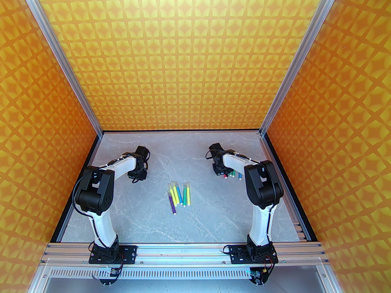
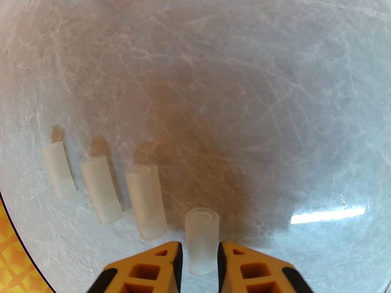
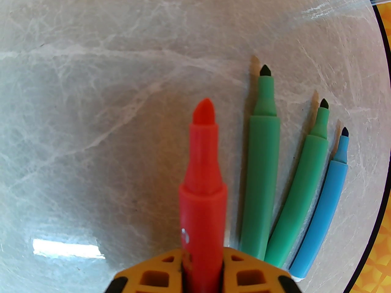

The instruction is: Open the pen caps

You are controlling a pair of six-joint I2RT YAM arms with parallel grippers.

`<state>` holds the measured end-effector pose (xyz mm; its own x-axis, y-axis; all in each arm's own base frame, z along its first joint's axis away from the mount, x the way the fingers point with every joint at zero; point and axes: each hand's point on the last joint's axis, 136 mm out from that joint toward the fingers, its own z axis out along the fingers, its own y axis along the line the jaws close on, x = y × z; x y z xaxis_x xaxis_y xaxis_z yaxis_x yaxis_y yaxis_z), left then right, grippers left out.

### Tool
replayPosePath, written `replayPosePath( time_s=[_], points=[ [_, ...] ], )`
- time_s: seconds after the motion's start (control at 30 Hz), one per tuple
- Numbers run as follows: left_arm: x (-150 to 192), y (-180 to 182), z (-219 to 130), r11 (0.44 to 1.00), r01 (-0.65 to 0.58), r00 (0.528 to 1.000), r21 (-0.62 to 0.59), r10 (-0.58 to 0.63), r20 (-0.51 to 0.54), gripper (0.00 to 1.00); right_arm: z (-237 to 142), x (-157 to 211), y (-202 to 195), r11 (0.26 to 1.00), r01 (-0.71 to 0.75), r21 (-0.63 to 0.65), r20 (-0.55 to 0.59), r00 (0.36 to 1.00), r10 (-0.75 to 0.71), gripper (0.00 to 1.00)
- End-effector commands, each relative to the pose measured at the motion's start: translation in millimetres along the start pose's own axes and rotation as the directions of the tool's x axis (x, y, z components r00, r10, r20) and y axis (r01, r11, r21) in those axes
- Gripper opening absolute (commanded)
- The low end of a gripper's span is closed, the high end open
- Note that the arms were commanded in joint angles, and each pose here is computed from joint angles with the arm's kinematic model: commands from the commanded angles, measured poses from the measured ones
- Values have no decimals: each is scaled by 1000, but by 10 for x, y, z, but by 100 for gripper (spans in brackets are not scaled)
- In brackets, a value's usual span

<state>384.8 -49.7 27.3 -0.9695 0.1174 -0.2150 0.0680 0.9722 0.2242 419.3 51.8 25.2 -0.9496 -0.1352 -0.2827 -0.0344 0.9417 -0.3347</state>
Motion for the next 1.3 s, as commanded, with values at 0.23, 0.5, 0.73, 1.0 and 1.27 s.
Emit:
replayPosePath(
  time_s=[0.23, 0.5, 0.73, 1.0, 1.27],
  points=[
    [-116, 35, -267, 1000, 7, 996, 29, -9, 84, 30, -32, 24, -4, 1000, 3, -16, -18, 1000, -3, 25],
    [-225, -40, -574, 995, 8, 980, 100, -28, 198, 33, -219, -7, -21, 999, -15, -51, 16, 1000, 16, 36],
    [-308, -158, -916, 988, -37, 930, 151, -21, 368, 54, -516, 24, -56, 996, -26, -80, 64, 997, 31, 44],
    [-323, -275, -1225, 961, -83, 862, 263, -63, 503, 71, -920, 223, 328, 970, 22, -242, 122, 993, 8, 49],
    [-265, -375, -1349, 937, -135, 809, 323, -84, 582, 87, -1187, 552, 750, 928, 19, -373, 118, 993, 27, 52]
  ],
)
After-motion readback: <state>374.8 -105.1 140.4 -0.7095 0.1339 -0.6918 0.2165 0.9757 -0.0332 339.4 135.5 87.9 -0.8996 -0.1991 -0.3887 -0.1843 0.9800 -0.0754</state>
